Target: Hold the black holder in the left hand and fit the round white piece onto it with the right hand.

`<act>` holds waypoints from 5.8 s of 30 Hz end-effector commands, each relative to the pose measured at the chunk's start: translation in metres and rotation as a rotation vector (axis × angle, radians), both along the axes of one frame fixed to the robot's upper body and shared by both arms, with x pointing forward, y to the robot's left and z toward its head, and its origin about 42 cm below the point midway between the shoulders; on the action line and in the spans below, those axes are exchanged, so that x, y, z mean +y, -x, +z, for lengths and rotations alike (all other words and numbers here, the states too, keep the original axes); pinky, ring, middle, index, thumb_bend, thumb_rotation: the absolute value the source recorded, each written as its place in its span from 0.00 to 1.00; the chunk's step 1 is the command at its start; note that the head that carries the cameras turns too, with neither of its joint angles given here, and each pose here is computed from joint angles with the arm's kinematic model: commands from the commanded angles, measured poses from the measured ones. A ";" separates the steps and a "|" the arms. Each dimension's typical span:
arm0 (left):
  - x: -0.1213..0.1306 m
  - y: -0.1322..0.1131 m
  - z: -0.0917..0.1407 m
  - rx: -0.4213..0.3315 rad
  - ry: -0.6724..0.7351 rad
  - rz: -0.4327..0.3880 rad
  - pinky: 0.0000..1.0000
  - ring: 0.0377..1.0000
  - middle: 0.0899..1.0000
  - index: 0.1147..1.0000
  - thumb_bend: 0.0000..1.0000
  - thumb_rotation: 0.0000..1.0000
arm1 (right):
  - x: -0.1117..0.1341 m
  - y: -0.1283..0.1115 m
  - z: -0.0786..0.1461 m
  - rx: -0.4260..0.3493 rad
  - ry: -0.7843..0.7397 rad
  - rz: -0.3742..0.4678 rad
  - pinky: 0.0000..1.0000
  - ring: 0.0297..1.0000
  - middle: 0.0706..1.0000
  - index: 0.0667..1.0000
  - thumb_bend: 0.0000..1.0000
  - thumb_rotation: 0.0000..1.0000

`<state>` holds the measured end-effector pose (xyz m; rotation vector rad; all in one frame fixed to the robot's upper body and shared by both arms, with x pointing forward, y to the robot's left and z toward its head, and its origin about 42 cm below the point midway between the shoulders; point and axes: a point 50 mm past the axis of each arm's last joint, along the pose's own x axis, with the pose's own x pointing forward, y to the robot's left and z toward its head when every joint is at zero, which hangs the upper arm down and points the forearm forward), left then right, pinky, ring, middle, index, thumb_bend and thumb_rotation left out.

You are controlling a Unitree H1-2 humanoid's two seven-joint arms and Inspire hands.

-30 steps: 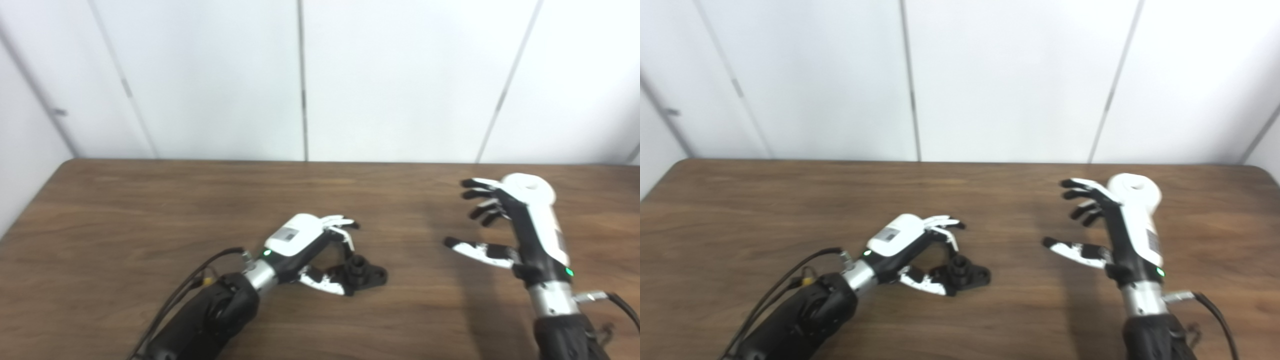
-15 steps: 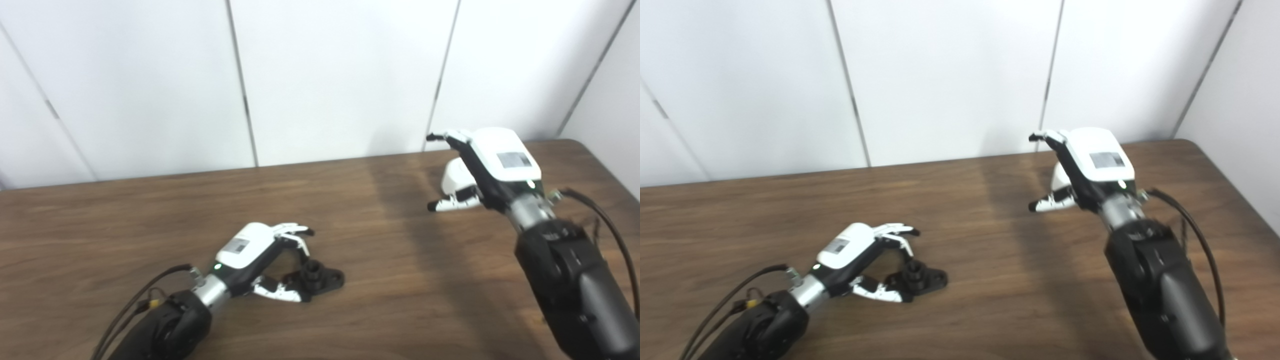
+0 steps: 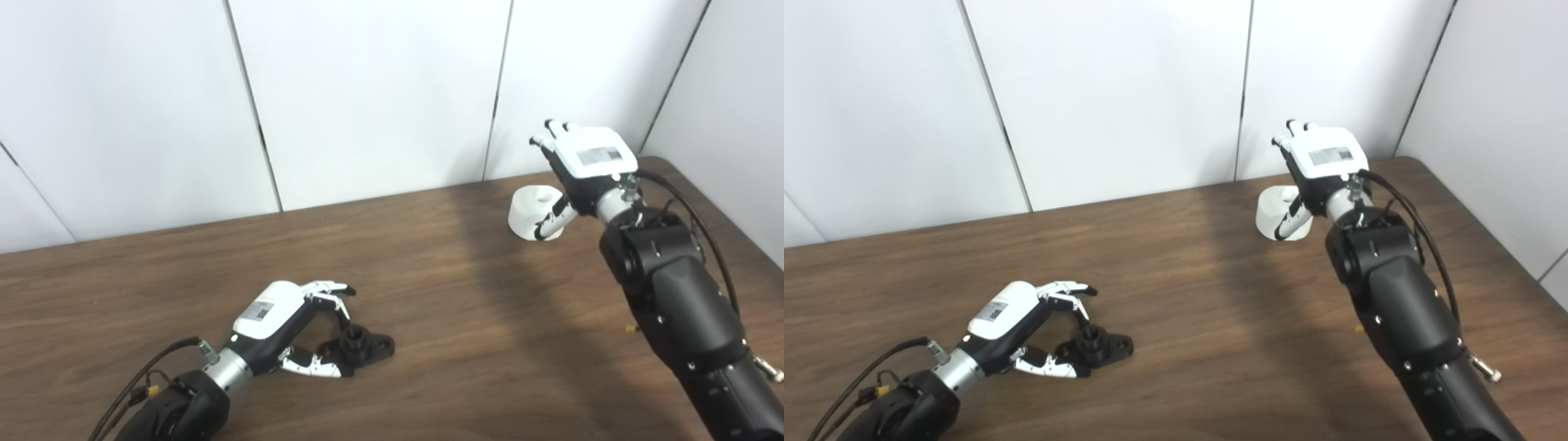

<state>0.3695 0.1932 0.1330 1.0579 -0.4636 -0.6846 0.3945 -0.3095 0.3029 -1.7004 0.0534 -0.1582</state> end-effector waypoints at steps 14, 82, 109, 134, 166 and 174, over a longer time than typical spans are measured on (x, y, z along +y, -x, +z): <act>0.027 0.014 -0.028 0.108 -0.118 0.007 0.70 0.84 0.81 0.42 0.52 0.05 | -0.039 -0.040 -0.005 0.005 -0.053 -0.091 0.81 0.95 1.00 0.87 0.97 0.34; 0.006 0.023 -0.033 0.133 -0.105 -0.003 0.74 0.88 0.85 0.42 0.52 0.06 | 0.036 0.003 0.026 0.005 -0.210 0.388 0.64 0.79 0.72 0.45 0.53 0.14; -0.029 0.021 -0.034 0.132 -0.128 0.023 0.77 0.93 0.88 0.42 0.52 0.07 | 0.128 0.042 0.024 0.052 -0.230 0.791 0.60 0.76 0.71 0.44 0.53 0.14; -0.038 0.020 -0.031 0.109 -0.124 0.023 0.75 0.92 0.87 0.42 0.52 0.07 | 0.159 0.053 0.008 0.161 -0.229 0.908 0.62 0.76 0.71 0.44 0.53 0.14; -0.037 0.024 -0.027 0.129 -0.122 0.017 0.73 0.92 0.87 0.42 0.52 0.07 | 0.155 0.035 0.012 0.144 -0.242 0.880 0.63 0.76 0.71 0.44 0.53 0.14; -0.038 0.024 -0.026 0.147 -0.127 0.016 0.75 0.93 0.88 0.42 0.52 0.07 | 0.156 0.036 0.010 0.156 -0.246 0.877 0.63 0.76 0.71 0.44 0.52 0.14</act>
